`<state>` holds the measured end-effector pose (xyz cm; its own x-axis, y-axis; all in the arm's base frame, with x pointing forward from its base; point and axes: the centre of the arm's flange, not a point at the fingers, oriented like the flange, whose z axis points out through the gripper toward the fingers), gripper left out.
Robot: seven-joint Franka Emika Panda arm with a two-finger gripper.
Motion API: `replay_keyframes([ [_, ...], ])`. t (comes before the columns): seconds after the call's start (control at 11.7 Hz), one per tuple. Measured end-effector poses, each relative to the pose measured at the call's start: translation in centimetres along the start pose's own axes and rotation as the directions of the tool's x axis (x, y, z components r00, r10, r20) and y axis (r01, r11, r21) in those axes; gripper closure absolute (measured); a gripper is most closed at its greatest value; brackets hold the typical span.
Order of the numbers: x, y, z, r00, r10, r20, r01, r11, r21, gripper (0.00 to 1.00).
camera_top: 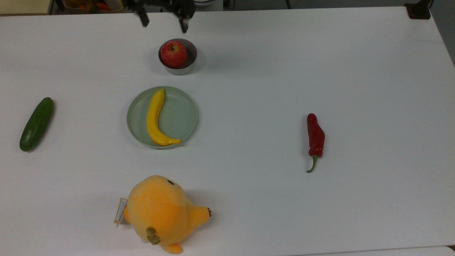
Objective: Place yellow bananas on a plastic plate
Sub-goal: 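Open the gripper and raise it away from the plate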
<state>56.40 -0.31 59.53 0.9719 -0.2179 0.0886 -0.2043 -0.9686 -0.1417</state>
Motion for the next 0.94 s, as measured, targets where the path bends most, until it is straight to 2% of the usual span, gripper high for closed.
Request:
replay_keyframes([
  [0.17, -2.2, -2.6, -1.1, 0.998, -0.049, 0.033, 0.049, 0.999, 0.011, 0.0],
  [0.26, -2.5, -3.2, -0.7, 0.997, -0.062, 0.046, 0.061, 0.998, 0.009, 0.0],
  [0.43, -2.4, -3.0, 0.1, 0.989, -0.135, 0.058, 0.136, 0.99, -0.023, 0.0],
  [0.6, -2.3, -2.5, 0.1, 0.973, -0.224, 0.058, 0.228, 0.972, -0.063, 0.0],
  [0.94, -2.1, -2.3, 0.4, 0.967, -0.248, 0.064, 0.252, 0.965, -0.069, 0.0],
])
